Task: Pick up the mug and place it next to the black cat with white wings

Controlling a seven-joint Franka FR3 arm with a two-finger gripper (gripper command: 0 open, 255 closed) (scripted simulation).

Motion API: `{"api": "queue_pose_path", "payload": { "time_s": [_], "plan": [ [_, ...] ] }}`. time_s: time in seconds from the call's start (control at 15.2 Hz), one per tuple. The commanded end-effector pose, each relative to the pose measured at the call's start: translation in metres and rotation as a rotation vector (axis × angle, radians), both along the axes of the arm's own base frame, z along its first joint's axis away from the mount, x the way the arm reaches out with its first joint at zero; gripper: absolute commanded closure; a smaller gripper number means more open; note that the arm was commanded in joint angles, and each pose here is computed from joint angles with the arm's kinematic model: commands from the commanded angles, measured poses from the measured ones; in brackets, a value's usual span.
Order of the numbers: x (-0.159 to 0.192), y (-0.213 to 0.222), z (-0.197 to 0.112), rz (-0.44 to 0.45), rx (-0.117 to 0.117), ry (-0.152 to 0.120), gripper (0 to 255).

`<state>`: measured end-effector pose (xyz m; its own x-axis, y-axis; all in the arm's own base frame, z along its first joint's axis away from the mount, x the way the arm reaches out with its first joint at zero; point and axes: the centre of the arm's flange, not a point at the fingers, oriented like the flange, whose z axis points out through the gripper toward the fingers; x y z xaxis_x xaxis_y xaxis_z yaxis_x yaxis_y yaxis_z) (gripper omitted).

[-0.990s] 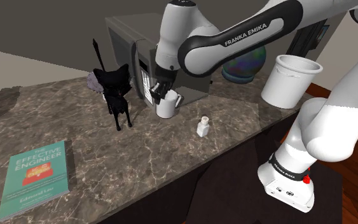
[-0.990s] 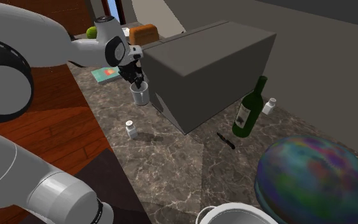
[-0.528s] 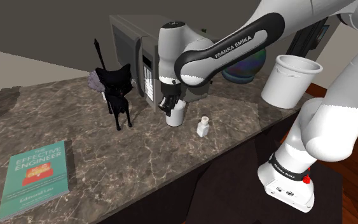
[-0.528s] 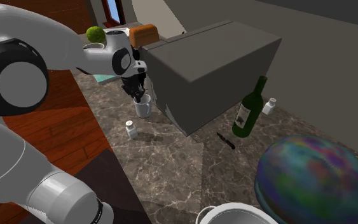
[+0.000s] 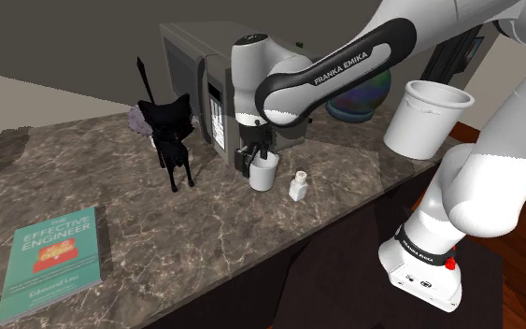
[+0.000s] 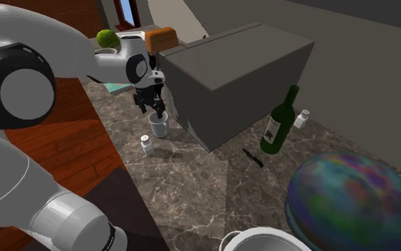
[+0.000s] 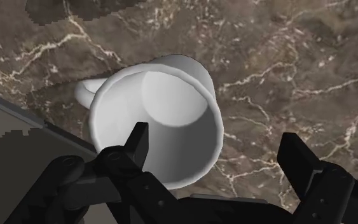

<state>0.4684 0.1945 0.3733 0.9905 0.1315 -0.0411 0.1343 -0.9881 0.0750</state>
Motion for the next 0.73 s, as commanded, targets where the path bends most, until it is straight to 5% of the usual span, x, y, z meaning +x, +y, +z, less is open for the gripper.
{"api": "queue_pose_path", "payload": {
  "time_s": [0.0, 0.13, 0.66],
  "plan": [
    [0.001, 0.003, 0.021, 0.000, 0.000, 0.000, 0],
    [0.002, 0.005, 0.044, 0.000, 0.000, 0.000, 0],
    [0.002, 0.005, 0.044, 0.000, 0.000, 0.000, 0]
  ]
}}
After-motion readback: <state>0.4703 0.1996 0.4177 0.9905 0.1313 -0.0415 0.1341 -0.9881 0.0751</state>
